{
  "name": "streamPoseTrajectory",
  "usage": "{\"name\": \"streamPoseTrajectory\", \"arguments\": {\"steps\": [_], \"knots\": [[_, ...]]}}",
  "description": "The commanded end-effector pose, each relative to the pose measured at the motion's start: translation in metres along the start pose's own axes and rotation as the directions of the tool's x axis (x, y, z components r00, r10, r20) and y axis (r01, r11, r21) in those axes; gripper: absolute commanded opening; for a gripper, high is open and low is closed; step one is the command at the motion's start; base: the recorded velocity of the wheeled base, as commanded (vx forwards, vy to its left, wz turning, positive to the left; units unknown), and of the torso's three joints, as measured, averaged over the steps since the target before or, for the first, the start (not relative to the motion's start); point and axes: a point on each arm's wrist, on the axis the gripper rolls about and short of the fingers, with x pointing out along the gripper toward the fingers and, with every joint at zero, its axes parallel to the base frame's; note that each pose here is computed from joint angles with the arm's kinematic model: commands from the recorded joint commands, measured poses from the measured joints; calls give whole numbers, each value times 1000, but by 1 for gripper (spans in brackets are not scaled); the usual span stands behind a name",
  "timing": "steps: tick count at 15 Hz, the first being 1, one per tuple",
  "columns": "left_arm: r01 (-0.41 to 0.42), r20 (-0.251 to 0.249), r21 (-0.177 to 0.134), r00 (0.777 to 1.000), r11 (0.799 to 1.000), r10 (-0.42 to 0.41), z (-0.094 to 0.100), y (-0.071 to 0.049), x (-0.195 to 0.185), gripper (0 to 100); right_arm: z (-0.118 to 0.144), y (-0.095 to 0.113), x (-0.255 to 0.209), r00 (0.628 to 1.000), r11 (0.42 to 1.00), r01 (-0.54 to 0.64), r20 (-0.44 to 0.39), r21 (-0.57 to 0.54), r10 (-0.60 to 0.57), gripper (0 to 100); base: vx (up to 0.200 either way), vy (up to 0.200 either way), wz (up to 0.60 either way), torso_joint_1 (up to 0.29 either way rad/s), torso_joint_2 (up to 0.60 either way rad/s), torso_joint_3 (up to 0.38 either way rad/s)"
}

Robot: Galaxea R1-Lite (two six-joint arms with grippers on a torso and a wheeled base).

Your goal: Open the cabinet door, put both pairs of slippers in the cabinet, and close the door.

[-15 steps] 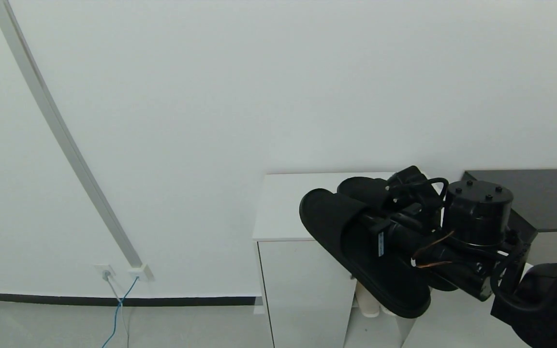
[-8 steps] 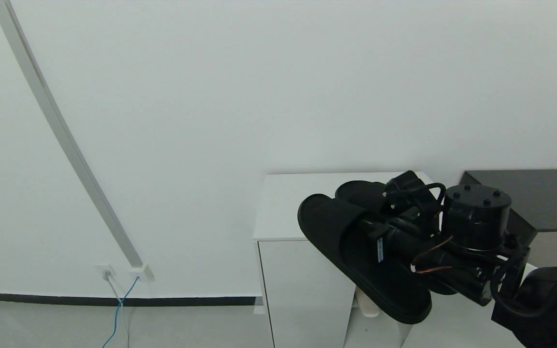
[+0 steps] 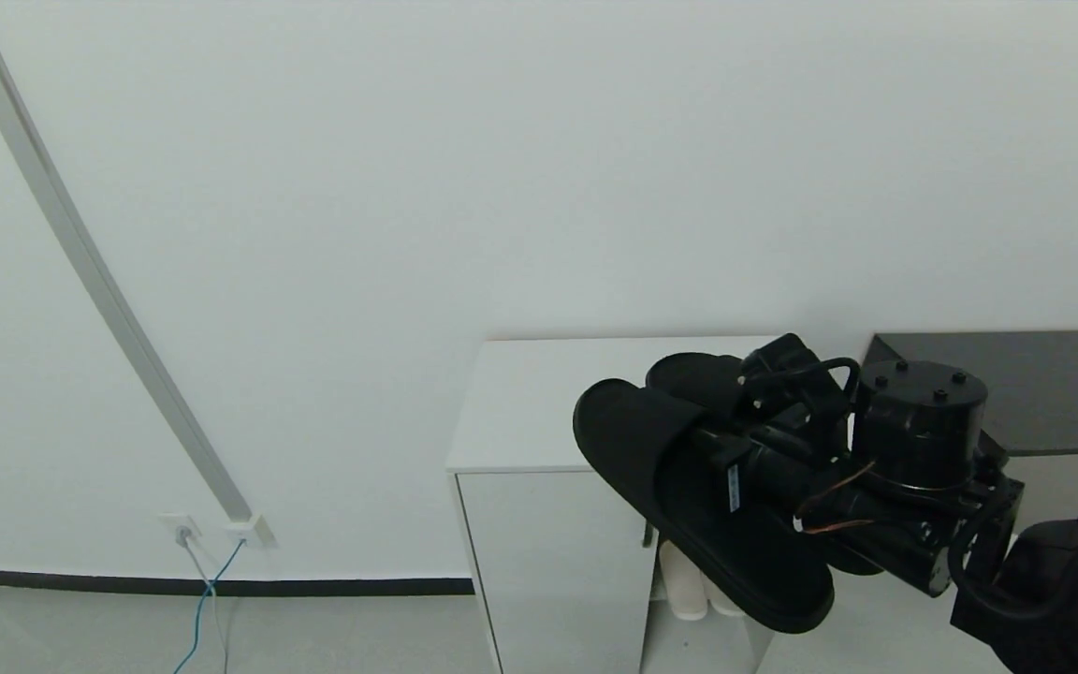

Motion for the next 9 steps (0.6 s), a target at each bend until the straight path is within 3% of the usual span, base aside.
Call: {"name": "streamPoseTrajectory", "arguments": {"steps": [1, 9], "knots": [[1, -1, 0, 1000, 1000, -1, 0, 0, 0, 0, -1, 0, 1, 1000, 1000, 0, -2, 1, 0, 0, 0, -200, 0, 7, 2, 2], [1, -1, 0, 1000, 1000, -1, 0, 0, 0, 0, -4, 4, 1, 1000, 1000, -15, -12, 4, 15, 0, 0, -200, 0, 2, 3, 2]]}}
